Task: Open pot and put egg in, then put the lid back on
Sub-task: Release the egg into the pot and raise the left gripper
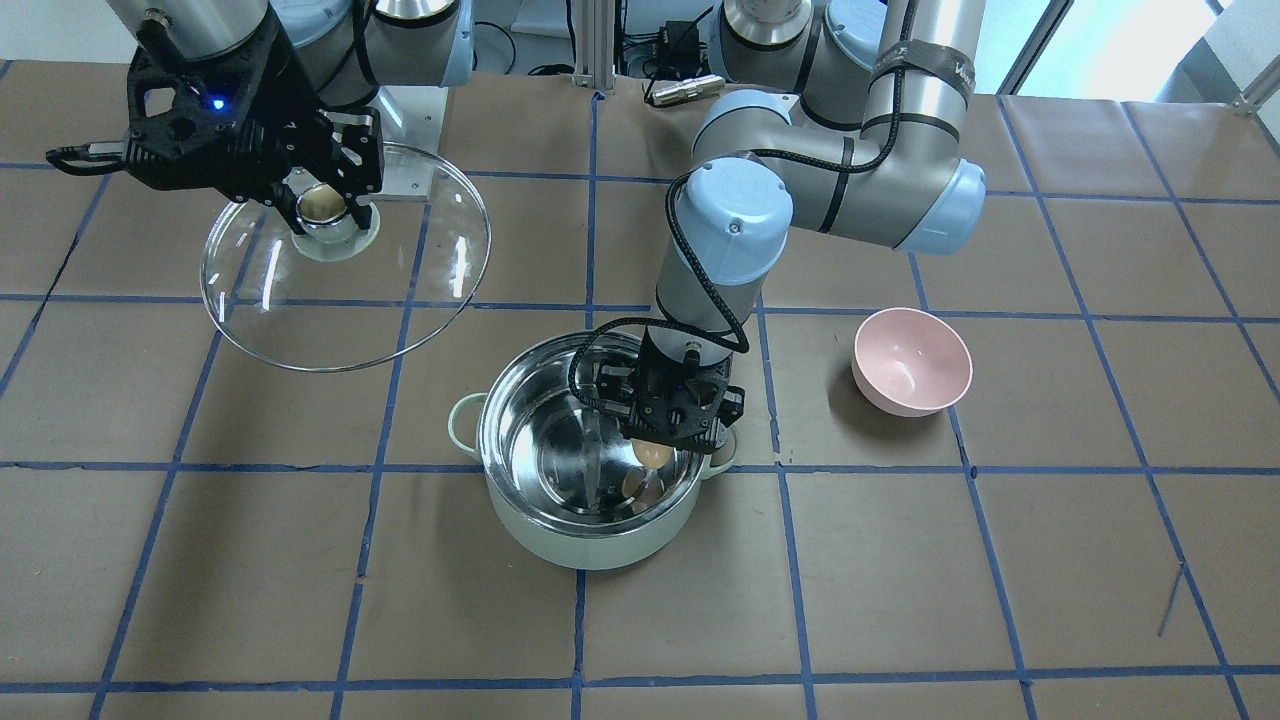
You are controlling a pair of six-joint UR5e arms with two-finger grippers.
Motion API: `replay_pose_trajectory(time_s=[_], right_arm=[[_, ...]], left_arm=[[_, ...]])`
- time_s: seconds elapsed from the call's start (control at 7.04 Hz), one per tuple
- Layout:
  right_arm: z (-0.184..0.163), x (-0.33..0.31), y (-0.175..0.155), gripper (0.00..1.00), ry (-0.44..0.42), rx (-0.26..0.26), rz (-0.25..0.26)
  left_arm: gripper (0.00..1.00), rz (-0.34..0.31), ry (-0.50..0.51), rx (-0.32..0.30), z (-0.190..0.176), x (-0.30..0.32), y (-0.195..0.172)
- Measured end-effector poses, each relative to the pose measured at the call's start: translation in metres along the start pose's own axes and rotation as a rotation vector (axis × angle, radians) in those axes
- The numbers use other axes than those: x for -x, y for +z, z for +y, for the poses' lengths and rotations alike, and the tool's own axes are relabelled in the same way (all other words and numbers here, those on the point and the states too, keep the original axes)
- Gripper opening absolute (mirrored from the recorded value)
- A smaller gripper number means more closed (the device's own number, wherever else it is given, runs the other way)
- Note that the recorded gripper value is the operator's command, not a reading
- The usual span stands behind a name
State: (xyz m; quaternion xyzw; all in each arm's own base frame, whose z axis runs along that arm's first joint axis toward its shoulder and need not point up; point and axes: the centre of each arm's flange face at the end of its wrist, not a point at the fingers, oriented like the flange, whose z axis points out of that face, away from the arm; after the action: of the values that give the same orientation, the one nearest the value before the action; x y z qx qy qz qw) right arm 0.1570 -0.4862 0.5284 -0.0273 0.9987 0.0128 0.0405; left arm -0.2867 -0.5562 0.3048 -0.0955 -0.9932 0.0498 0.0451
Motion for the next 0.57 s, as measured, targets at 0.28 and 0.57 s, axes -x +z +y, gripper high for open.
replay_pose_trajectory(time_s=[0.28,0.57], right_arm=[[0.000,-0.001,0.001,0.18,0.001,0.001,0.000],[0.000,-0.001,0.001,0.18,0.001,0.002,0.000]], left_arm=[[1.00,-0.015,0.008,-0.040,-0.002,0.002,-0.022],[1.00,-0.051,-0.028,-0.064,0.003,0.025,-0.071]])
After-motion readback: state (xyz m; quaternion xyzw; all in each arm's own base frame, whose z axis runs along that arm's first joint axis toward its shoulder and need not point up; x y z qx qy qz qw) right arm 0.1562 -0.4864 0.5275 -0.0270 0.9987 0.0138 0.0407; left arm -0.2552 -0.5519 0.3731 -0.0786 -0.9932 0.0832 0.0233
